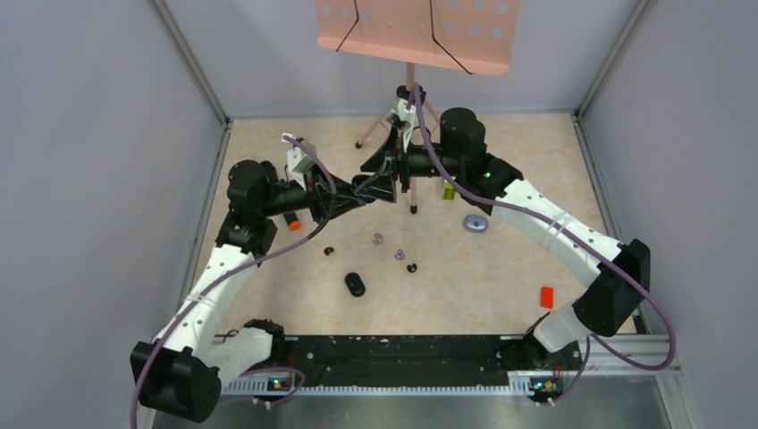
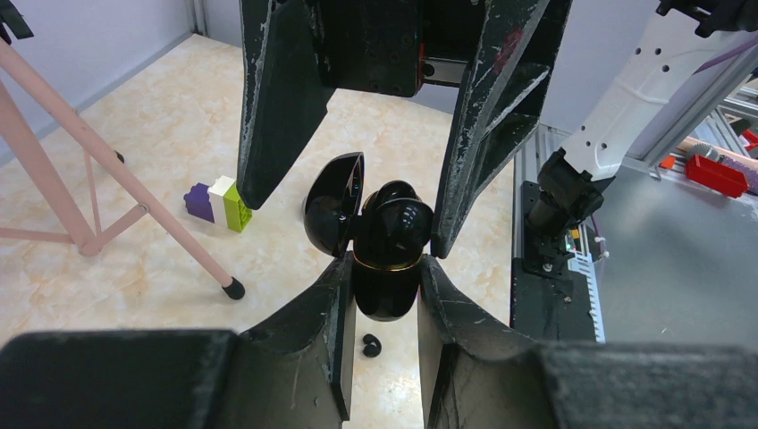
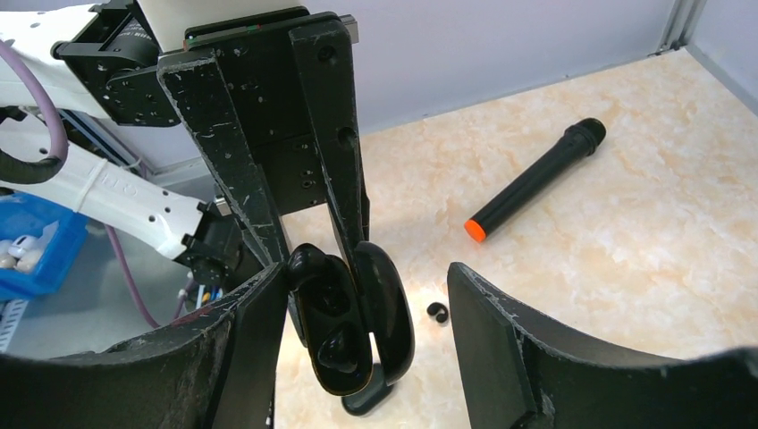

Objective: Insert the wireless bluetooth earbuds into the charging case
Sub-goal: Close the charging case with the earbuds inside.

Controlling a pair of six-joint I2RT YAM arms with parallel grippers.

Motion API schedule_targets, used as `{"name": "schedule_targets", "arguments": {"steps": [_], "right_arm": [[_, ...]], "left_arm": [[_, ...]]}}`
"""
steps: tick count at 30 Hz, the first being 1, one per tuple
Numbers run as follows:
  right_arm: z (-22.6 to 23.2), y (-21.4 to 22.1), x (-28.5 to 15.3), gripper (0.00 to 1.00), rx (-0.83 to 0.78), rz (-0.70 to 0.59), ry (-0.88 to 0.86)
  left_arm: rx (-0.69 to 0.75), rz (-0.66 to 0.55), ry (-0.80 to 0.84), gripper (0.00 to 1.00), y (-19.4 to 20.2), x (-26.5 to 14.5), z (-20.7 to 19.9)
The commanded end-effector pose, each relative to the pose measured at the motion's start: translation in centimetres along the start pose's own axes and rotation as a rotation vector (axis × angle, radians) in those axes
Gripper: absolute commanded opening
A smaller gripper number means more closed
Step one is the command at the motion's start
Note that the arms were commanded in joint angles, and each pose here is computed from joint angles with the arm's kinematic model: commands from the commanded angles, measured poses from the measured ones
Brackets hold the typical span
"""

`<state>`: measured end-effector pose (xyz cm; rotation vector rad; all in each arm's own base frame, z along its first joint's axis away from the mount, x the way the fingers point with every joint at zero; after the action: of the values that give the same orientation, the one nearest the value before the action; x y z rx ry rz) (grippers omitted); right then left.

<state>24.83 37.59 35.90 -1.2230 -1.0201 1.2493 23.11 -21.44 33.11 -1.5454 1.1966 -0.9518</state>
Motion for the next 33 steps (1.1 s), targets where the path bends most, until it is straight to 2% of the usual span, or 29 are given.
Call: {"name": "schedule_targets", "arguments": {"steps": [1,19,27,33], "right_arm": [[-0.9,-1.1,-0.4,0.64,0.013,-0.025,0.043],[-1.4,-0.3,-0.9,0.64,0.065,-0.005,0.006],[-0.3,0.8,-0.8,0.65,0.089,0.036,-0.082],[1.5,-0.2,-1.3,0.68,0.057,0.027,-0.187]], "left_arm": [[0.081,-0.016,0.034,0.00,-1.0,-0.3,-1.4],[0.083,-0.008,0.040,0.00,-0.7,-0.3,-1.5],[0.098,0.000,0.044,0.00,-0.4,-0.4,-1.5],[0.097,0.007,0.039,0.00,0.0,-0.5,-1.4]]}}
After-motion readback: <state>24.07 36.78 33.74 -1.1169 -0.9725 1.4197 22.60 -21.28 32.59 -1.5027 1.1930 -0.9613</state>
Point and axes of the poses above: each gripper's point midway between its finger pads, its own x axis out along the fingers, its own z axis along the line the jaws close on, y = z × x, the point moved 1 cm from there along -x, back along the fingers, and after that the axes turned 5 degrees about -x, right-handed, at the moved point
